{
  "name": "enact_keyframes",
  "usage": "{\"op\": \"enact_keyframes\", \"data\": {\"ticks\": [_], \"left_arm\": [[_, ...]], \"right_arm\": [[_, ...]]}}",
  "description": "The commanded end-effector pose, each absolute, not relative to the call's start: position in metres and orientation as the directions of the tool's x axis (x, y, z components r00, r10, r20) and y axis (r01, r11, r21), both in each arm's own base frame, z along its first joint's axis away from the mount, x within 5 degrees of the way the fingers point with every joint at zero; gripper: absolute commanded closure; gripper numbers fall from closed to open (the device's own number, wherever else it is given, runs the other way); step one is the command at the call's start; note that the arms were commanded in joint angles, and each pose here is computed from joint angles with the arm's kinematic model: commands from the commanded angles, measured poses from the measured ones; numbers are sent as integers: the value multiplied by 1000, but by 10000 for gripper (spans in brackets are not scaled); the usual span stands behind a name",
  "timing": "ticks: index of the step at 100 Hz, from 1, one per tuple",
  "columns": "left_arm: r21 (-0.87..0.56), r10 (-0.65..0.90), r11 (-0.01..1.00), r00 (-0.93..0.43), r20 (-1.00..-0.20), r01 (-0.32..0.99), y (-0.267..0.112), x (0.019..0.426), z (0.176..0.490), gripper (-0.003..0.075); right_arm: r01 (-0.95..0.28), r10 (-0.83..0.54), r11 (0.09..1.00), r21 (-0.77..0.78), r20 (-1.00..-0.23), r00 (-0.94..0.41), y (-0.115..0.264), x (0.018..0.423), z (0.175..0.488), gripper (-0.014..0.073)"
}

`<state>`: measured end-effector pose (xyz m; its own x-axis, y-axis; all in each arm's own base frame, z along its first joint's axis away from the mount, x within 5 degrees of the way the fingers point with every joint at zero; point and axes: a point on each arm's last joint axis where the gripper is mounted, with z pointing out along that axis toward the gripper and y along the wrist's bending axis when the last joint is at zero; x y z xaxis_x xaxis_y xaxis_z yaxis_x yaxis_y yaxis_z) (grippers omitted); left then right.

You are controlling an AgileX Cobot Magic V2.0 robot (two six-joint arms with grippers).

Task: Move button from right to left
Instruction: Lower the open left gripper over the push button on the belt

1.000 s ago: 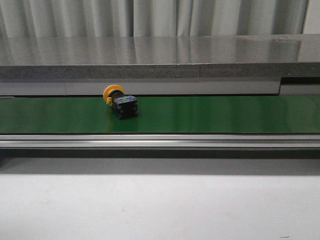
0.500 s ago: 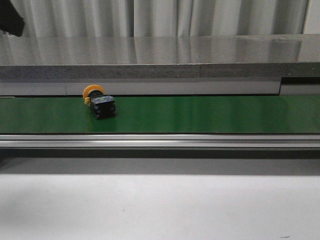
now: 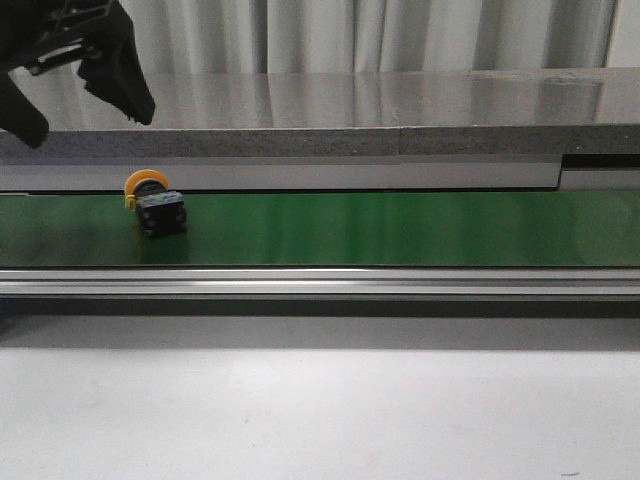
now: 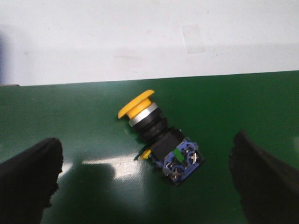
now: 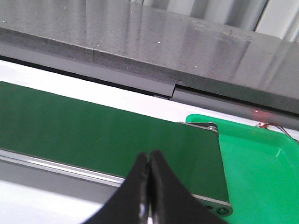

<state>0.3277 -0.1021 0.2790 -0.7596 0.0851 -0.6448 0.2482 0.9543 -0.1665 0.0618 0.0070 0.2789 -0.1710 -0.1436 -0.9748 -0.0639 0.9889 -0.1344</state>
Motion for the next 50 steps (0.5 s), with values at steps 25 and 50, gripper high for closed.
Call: {"op": "enact_keyframes", "data": {"ticks": [25, 50], "left_arm": [[-162, 70, 955, -716, -694, 250, -108, 347, 284, 46], [-123, 93, 967, -760, -644, 223, -107, 357, 258, 46]], "right_arm": [[-30, -135, 991, -133, -987, -91, 5, 63, 293, 663], [-30, -135, 991, -133, -987, -91, 5, 63, 293, 663]]}}
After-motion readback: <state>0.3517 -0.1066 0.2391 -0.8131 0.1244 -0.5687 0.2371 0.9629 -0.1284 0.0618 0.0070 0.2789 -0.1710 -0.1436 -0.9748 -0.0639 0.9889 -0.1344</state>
